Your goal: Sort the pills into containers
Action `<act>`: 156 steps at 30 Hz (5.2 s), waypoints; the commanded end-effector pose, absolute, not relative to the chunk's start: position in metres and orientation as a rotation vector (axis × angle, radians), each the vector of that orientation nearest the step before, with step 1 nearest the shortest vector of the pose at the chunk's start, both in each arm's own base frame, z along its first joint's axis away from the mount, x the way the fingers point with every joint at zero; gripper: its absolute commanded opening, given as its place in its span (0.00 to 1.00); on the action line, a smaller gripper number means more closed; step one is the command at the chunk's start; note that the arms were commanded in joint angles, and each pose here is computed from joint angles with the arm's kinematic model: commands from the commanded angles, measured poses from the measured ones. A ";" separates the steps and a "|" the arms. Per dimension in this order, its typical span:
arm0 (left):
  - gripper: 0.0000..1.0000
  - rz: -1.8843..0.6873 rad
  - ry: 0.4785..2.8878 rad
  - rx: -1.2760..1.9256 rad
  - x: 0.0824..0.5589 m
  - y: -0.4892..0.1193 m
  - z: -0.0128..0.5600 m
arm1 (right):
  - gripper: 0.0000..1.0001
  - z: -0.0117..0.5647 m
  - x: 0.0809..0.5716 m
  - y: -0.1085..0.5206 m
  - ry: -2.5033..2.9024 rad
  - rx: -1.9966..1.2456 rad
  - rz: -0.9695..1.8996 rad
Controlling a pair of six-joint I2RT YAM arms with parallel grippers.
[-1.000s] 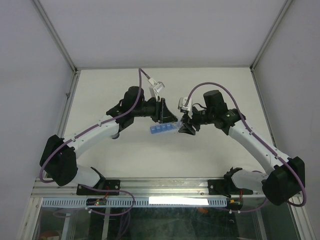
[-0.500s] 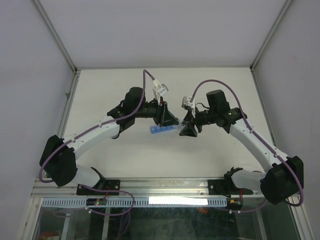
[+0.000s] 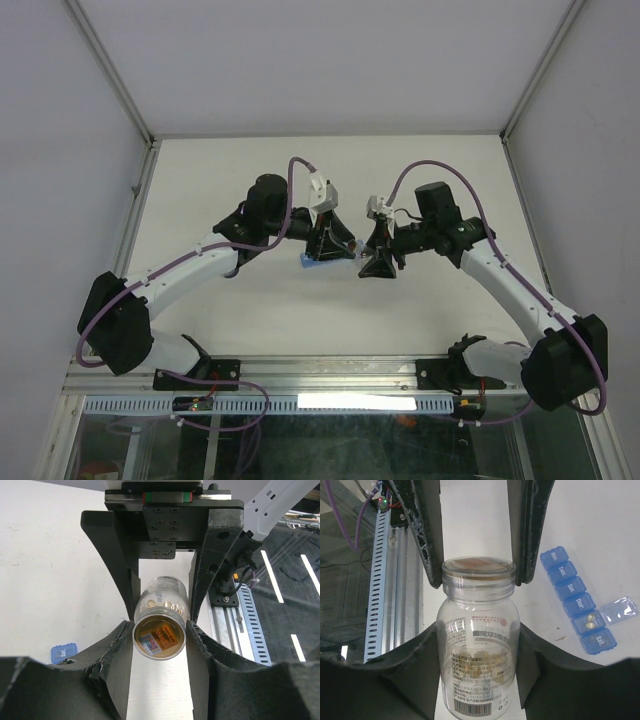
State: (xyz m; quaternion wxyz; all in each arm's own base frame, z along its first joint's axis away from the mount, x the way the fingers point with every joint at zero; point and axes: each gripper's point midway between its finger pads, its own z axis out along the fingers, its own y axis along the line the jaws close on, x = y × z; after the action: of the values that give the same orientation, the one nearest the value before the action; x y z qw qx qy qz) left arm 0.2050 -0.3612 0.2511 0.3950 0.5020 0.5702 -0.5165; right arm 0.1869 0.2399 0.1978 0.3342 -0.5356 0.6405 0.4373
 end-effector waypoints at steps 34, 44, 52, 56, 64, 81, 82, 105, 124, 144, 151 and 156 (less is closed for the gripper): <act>0.99 -1.176 1.237 0.765 0.193 -0.308 0.326 | 0.00 0.247 0.186 0.258 1.317 -1.483 1.125; 0.79 -1.401 1.561 0.276 0.204 -0.296 0.318 | 0.00 0.242 0.206 0.254 1.376 -1.435 1.012; 0.70 -1.311 1.688 0.253 0.219 -0.316 0.317 | 0.00 0.240 0.215 0.252 1.410 -1.410 0.970; 0.70 -1.299 1.719 0.278 0.219 -0.328 0.311 | 0.00 0.239 0.216 0.252 1.414 -1.408 0.962; 0.64 -1.280 1.751 0.315 0.218 -0.340 0.306 | 0.00 0.239 0.216 0.252 1.418 -1.407 0.964; 0.45 -1.297 1.778 0.377 0.214 -0.350 0.300 | 0.00 0.239 0.216 0.252 1.419 -1.406 0.967; 0.43 -1.298 1.781 0.379 0.214 -0.351 0.299 | 0.00 0.239 0.216 0.252 1.418 -1.406 0.967; 0.05 -1.227 1.129 1.518 0.181 -0.358 0.239 | 0.00 0.242 0.212 0.252 1.397 -1.412 0.985; 0.99 -1.081 1.017 1.223 0.212 -0.342 0.301 | 0.00 0.241 0.213 0.250 1.396 -1.413 0.982; 0.82 -1.121 1.670 0.209 0.228 -0.293 0.316 | 0.00 0.235 0.216 0.250 1.414 -1.412 0.981; 0.77 -1.089 1.706 0.271 0.223 -0.320 0.315 | 0.00 0.234 0.218 0.249 1.419 -1.407 0.974; 0.75 -1.104 1.722 0.323 0.223 -0.336 0.314 | 0.00 0.236 0.217 0.249 1.414 -1.406 0.973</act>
State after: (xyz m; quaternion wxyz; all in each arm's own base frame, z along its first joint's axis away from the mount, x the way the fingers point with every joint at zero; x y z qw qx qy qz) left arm 0.2196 -0.3296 0.2961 0.5014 0.1363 0.7223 -0.4563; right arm 0.2108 0.2451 0.2134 0.4098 -0.5600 0.5996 0.3987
